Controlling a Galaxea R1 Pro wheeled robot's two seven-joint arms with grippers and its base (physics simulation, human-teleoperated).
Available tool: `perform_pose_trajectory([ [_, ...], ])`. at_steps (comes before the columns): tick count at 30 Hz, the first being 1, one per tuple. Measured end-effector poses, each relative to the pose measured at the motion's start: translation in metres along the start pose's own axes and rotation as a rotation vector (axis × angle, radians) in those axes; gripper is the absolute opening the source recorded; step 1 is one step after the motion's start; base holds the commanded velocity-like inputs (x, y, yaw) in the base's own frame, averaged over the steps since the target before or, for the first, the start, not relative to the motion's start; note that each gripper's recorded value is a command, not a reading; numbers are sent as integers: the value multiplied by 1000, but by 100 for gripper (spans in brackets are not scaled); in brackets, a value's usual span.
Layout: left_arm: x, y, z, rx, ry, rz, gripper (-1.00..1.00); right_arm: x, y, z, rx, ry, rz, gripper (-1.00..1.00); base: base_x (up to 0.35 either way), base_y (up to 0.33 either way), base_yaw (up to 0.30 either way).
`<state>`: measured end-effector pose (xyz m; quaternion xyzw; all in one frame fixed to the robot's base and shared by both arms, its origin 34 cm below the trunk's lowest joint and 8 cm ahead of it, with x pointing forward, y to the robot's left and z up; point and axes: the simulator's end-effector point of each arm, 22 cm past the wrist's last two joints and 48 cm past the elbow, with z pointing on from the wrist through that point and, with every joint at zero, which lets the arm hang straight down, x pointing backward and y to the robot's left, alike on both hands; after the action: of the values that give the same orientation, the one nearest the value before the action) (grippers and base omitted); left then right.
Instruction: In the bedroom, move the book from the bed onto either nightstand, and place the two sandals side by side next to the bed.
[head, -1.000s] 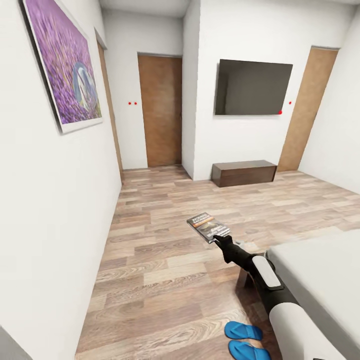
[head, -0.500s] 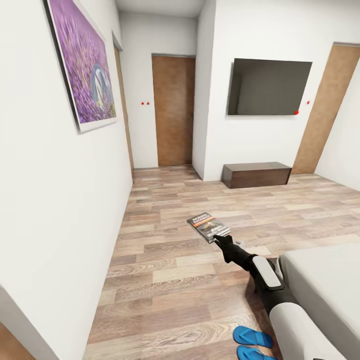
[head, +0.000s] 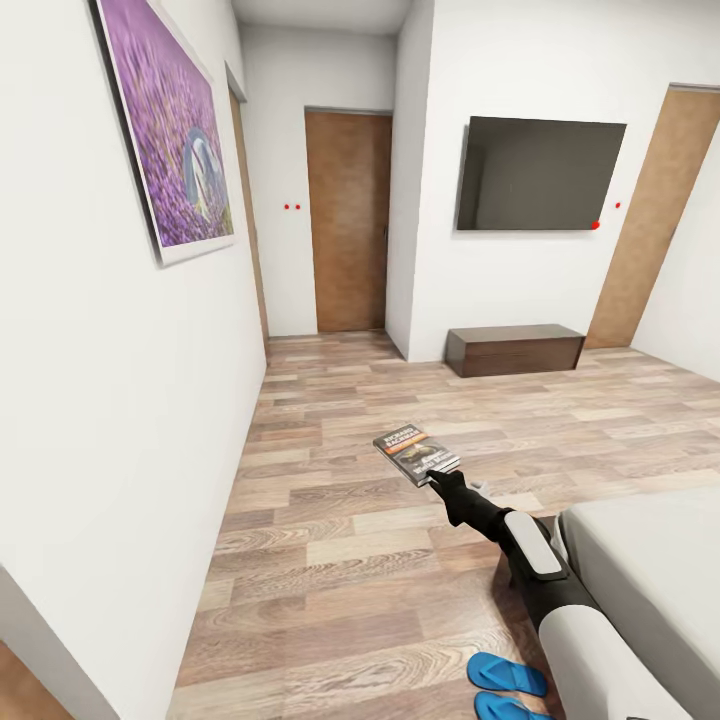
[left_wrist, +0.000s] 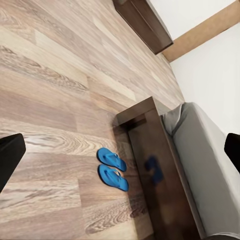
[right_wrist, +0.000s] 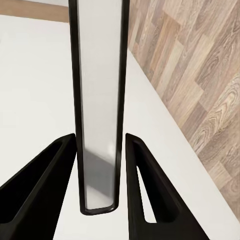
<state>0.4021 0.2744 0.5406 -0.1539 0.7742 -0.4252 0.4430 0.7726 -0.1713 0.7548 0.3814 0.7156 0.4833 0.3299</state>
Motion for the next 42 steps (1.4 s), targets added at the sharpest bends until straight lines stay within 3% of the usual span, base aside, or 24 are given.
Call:
perform_pose_trajectory([
  [42,0,0,0,-1,-1,-1,100,-1,-1,-1,2,0,2,-100,0,0,0],
])
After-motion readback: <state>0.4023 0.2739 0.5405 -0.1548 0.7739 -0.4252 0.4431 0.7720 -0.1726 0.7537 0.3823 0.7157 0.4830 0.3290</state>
